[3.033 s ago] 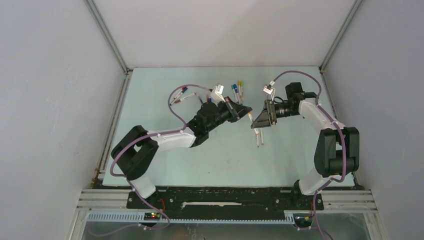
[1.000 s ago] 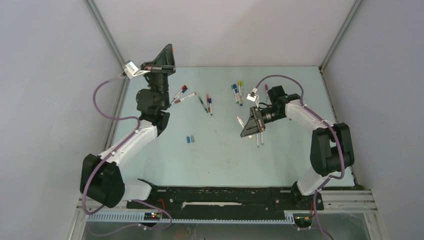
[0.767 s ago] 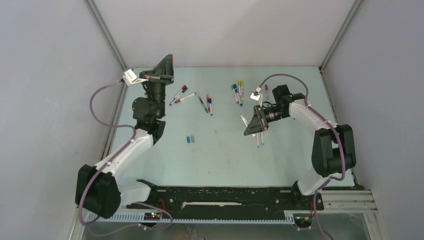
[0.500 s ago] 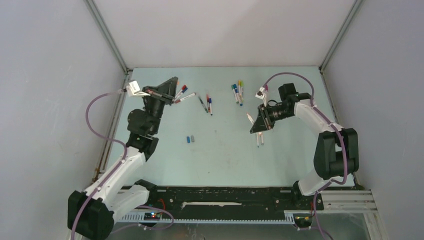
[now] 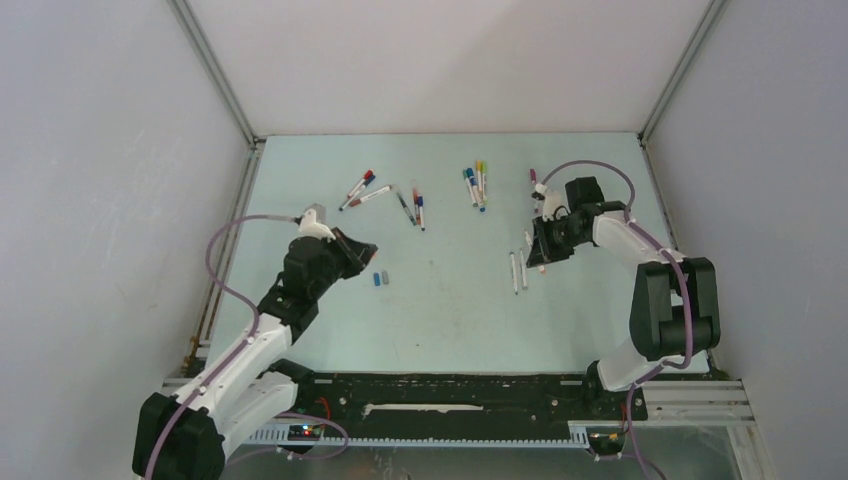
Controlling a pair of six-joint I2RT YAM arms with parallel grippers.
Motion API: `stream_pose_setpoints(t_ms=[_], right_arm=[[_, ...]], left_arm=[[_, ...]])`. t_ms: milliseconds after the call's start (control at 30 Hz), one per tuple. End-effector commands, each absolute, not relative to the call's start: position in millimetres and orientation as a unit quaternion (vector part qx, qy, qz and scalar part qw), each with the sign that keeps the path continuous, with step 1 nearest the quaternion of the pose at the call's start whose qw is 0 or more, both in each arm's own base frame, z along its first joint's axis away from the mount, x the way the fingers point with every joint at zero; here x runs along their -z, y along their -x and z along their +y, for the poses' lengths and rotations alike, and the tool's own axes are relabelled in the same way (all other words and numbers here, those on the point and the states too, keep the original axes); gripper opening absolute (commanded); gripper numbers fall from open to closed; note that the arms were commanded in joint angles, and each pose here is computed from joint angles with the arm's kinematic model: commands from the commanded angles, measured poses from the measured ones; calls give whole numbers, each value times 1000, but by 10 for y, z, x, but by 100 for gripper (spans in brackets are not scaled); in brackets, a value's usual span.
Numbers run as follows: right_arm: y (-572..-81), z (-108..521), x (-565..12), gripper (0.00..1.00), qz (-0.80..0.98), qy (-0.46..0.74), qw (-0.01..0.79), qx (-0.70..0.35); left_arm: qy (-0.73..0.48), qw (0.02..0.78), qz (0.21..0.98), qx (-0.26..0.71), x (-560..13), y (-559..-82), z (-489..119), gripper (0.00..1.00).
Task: Open the pen caps
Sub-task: Place the pen at the center of the board.
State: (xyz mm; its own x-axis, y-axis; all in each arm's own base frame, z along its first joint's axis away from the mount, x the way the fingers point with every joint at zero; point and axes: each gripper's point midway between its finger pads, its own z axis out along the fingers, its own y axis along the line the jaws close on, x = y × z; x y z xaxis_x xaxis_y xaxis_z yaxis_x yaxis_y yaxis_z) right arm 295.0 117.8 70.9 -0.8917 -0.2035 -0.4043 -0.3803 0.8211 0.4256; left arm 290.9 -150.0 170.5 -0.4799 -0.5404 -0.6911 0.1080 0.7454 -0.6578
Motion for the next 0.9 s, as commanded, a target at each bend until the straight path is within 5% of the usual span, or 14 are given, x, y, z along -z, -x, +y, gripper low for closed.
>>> stream_pose_setpoints(t_ms=[0, 867], right_arm=[[-3149, 910, -574, 0, 960, 85, 189, -190], [-3045, 815, -128, 20, 976, 58, 115, -177]], left_arm=[[134, 459, 817, 322, -1455, -2746, -1487, 0], [64, 387, 884, 253, -1022, -2778, -2006, 4]])
